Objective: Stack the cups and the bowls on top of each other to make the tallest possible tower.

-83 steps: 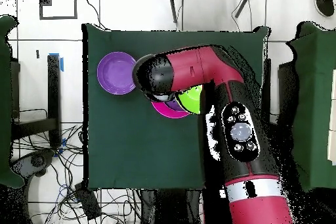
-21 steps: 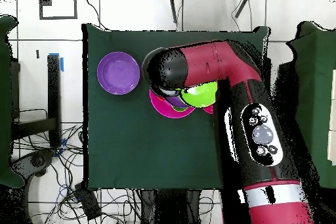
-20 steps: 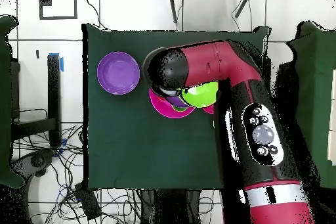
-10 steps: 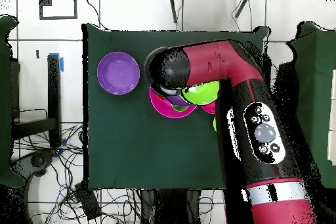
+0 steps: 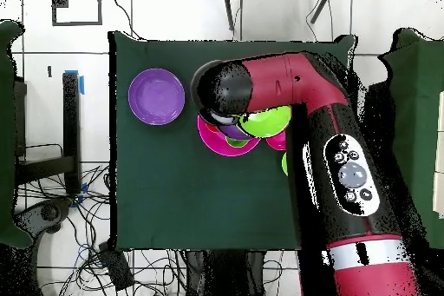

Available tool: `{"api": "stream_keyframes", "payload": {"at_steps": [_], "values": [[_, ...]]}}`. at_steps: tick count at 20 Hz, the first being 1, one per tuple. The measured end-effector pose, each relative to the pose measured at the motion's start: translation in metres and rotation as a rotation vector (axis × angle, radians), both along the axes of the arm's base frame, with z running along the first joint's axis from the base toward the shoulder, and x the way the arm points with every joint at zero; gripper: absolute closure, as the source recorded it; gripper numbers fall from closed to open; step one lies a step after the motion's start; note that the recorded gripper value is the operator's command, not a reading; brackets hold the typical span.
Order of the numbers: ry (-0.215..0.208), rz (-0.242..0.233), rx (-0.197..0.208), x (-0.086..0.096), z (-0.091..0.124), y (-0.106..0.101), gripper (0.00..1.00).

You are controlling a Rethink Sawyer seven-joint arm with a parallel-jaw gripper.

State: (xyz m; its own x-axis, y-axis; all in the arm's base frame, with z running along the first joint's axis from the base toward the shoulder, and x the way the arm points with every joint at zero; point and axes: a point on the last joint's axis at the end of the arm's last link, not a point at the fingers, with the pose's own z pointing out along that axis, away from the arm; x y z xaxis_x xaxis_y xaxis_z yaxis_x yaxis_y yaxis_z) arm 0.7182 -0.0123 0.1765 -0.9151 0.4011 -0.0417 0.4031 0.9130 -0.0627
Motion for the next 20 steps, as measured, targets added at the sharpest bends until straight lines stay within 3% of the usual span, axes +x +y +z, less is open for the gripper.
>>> {"api": "stream_keyframes", "payload": {"at_steps": [6, 20], "values": [[0.002, -0.016, 0.019, 0.0012, 0.0024, 0.0002, 1.0], [-0.012, -0.012, 0.023, 0.0009, 0.0023, 0.0021, 1.0]]}}
